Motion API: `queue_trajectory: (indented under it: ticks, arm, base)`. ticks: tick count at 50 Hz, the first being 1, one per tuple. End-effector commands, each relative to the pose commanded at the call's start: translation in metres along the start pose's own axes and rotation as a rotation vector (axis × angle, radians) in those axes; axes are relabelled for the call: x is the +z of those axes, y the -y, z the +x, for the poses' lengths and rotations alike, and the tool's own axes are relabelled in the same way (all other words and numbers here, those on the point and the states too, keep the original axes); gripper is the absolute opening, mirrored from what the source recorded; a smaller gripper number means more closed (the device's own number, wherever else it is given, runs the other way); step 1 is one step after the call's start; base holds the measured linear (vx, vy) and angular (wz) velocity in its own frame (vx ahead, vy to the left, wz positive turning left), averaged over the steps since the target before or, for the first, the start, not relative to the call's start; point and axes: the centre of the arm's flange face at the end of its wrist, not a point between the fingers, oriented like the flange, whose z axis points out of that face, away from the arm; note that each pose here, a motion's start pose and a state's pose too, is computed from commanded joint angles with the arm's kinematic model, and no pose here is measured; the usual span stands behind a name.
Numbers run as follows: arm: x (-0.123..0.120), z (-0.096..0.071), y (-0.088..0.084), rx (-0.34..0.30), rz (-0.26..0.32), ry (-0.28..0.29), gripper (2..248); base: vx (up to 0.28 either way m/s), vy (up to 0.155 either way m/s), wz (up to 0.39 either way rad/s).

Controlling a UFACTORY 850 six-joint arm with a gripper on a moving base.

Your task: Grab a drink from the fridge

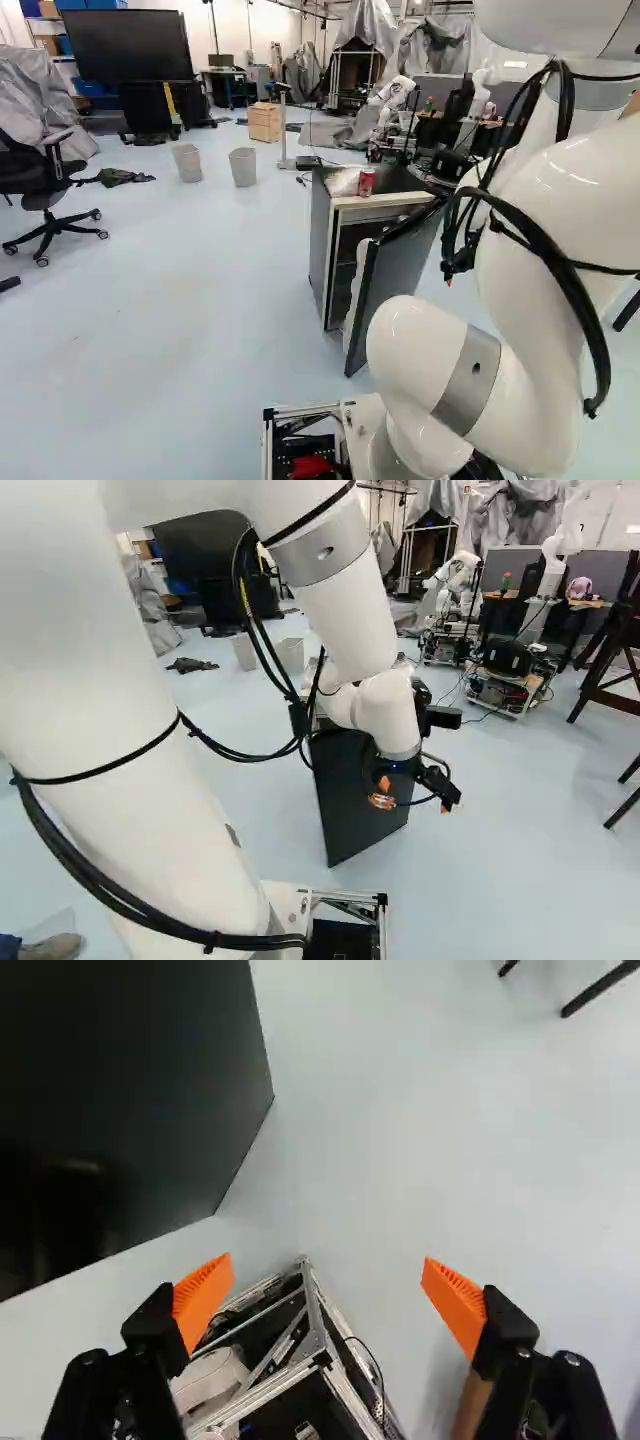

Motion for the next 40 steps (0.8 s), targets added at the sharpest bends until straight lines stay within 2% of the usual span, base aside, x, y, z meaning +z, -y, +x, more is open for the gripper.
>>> queue_trajectory:
  ticks: [23,40]
  arm:
    - [-0.013,-0.011,0.037,-0.24,0.023,-0.131,247]
    - [-0.021,-0.017,0.066,-0.368,0.057,-0.218,247]
  base:
    - [0.0,0.0,0.0]
    - [0.0,0.0,0.0]
